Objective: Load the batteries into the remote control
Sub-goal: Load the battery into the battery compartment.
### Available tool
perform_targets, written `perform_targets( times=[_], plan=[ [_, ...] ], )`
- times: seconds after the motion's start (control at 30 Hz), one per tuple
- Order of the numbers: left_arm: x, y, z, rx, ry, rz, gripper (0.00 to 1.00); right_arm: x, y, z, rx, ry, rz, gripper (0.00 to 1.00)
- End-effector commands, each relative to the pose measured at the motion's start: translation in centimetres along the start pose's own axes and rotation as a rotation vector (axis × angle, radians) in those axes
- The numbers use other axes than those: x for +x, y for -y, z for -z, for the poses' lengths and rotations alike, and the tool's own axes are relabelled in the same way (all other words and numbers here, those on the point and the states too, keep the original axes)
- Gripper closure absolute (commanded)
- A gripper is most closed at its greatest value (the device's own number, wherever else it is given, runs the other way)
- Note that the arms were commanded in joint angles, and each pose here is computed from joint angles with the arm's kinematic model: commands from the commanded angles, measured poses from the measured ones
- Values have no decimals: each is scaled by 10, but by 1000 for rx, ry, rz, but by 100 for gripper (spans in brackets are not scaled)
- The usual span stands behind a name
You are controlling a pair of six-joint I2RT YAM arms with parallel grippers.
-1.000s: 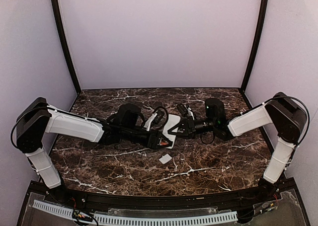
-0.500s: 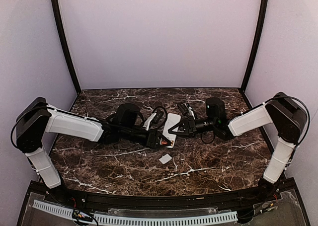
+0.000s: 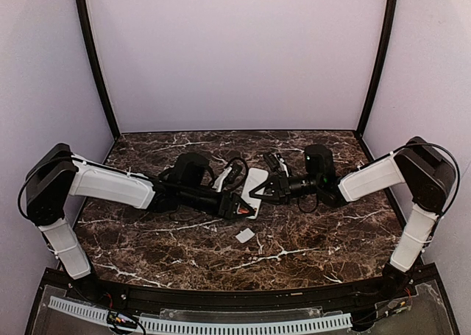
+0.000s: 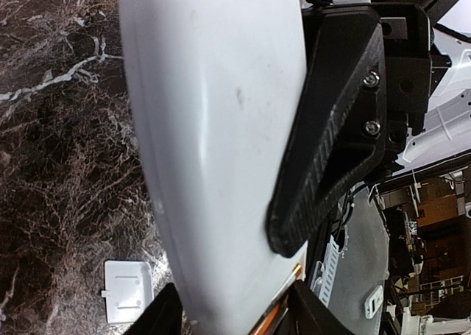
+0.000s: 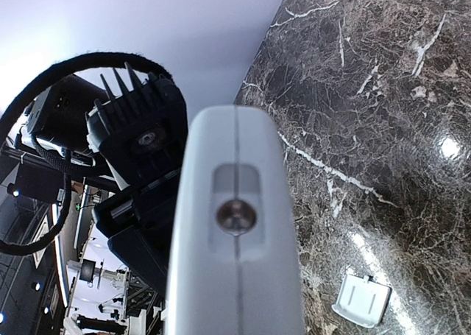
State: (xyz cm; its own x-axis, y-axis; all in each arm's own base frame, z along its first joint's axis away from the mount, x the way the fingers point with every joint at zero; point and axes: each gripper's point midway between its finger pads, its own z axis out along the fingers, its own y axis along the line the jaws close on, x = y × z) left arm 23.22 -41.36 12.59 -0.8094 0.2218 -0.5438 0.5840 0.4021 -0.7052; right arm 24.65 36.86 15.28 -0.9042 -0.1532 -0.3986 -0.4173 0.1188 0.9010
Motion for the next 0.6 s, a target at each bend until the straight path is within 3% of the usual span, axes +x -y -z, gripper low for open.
perform_targets(
  times=[0.0, 0.37, 0.57],
  plan=[
    [-13, 2, -1, 10, 35, 9, 48, -5, -21, -1, -37, 1, 60, 100],
    [-18, 8, -4, 60, 57, 33, 54, -5, -21, -2, -38, -2, 66, 100],
    [-15, -1, -4, 16, 50, 40, 67, -6, -24, -2, -40, -2, 72, 100]
  ],
)
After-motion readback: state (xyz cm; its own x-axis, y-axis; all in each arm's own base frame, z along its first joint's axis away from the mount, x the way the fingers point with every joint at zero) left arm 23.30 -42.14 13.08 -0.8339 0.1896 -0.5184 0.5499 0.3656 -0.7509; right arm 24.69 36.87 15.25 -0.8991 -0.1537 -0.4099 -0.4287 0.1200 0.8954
